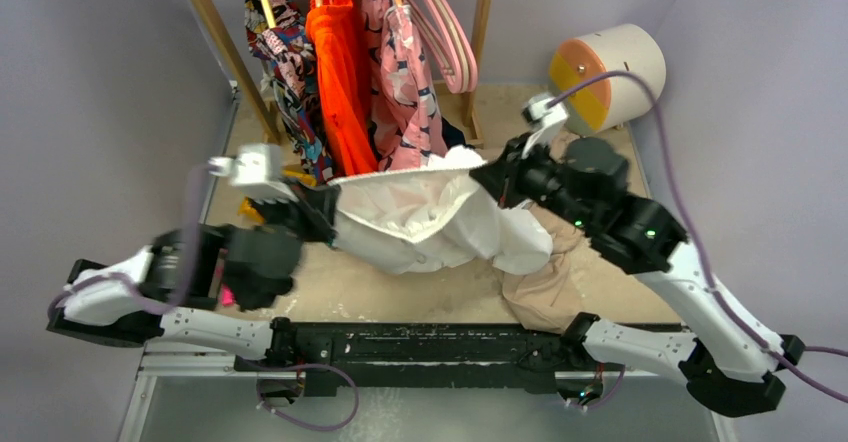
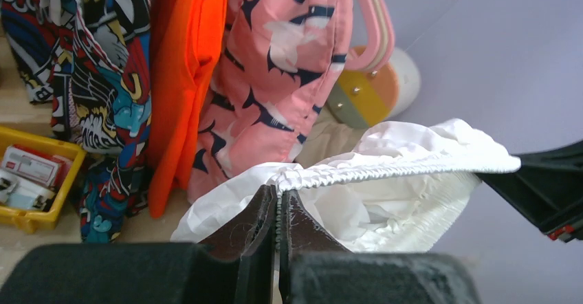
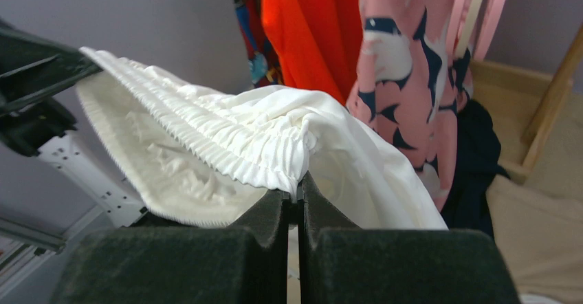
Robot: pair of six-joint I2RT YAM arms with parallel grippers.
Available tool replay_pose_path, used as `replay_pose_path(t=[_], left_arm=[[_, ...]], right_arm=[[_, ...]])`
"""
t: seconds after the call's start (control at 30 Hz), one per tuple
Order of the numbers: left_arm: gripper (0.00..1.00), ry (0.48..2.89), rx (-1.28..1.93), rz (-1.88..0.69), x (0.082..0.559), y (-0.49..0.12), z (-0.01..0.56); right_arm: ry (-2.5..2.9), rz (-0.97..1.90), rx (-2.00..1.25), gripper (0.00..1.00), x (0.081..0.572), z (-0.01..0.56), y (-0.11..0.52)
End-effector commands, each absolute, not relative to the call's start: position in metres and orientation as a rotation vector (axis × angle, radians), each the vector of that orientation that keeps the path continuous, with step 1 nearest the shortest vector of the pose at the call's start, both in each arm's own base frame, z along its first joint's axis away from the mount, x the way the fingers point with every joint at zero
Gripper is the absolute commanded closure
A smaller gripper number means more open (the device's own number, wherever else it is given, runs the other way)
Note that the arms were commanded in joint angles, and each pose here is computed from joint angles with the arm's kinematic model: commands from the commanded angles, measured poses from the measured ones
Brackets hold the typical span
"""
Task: Place the shorts on the hanger
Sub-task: Adjust the shorts at the center of the board.
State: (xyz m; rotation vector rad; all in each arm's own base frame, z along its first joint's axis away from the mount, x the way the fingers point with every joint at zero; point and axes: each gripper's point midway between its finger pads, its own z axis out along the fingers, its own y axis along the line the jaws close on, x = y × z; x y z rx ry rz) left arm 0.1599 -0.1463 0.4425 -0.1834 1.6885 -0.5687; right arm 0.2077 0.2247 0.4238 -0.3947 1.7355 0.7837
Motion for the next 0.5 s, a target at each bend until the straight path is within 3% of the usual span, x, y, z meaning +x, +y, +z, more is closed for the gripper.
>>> replay_pose_path(t=[0.0, 0.1, 0.17, 0.37, 0.47], left_arm=[[1.0, 1.617, -0.149, -0.584, 0.162, -0.107, 0.473], [1.0, 1.613, -0.13, -0.605, 0.161, -0.107, 0.47], [1.0, 1.596, -0.111, -0.622, 0.16, -0.108, 0.486], [1.0, 1.497, -0.024, -0.697, 0.156, -0.121, 0.586], [1.0, 1.497, 0.047, -0.677, 0.154, -0.146, 0.593]], right_arm=[[1.601, 0.797, -0.509, 1.0, 0.191, 0.444, 0.219], [1.659, 0.825, -0.522, 1.0, 0.19, 0.408, 0.226], [1.628, 0.851, -0.535, 1.0, 0.186, 0.415, 0.228], [1.317, 0.888, -0.57, 1.0, 0.166, 0.545, 0.216], [1.276, 0.911, -0.586, 1.0, 0.161, 0.558, 0.219]])
